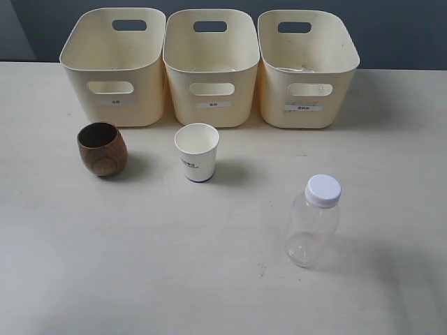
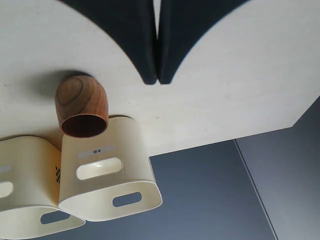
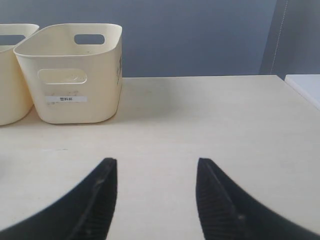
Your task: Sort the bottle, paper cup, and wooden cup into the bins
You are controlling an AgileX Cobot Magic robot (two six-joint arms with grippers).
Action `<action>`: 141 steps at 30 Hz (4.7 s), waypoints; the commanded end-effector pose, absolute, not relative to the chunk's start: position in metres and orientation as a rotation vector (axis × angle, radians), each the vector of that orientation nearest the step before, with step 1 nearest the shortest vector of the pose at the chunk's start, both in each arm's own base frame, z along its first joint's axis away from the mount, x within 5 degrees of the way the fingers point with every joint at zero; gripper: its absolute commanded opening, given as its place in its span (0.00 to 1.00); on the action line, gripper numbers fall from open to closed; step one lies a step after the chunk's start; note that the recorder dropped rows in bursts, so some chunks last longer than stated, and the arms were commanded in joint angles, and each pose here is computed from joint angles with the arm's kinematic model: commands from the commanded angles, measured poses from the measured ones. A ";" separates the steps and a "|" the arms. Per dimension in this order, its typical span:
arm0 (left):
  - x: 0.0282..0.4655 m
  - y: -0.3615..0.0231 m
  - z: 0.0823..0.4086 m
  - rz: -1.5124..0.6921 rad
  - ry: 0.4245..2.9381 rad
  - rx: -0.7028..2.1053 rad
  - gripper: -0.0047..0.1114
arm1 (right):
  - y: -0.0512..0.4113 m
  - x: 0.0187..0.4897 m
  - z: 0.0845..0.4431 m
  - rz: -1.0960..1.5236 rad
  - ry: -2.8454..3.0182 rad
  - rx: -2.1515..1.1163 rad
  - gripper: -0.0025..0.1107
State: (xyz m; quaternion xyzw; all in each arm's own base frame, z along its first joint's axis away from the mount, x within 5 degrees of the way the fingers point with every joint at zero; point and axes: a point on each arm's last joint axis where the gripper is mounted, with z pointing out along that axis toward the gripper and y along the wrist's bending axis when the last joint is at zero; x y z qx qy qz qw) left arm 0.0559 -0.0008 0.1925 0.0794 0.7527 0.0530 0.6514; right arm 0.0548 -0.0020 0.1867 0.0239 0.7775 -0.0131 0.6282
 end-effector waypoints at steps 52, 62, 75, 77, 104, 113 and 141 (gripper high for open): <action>0.056 -0.001 0.193 0.117 1.700 0.181 0.04 | -0.004 0.056 0.214 0.331 1.423 0.415 0.44; 0.056 -0.001 0.193 0.117 1.700 0.181 0.04 | 0.007 0.055 0.220 0.444 1.402 0.210 0.44; 0.056 -0.001 0.193 0.117 1.700 0.181 0.04 | 0.048 0.045 0.230 0.726 1.298 -0.475 0.44; 0.056 -0.001 0.193 0.117 1.700 0.181 0.04 | 0.052 0.048 0.229 0.696 1.303 -0.519 0.44; 0.056 -0.001 0.193 0.117 1.700 0.181 0.04 | 0.116 0.152 0.199 0.458 1.649 -0.576 0.65; 0.056 -0.001 0.193 0.117 1.700 0.181 0.04 | 0.114 0.157 0.186 0.444 1.760 -0.510 0.65; 0.056 -0.001 0.193 0.117 1.700 0.181 0.04 | 0.113 0.153 0.173 0.449 1.918 -0.505 0.65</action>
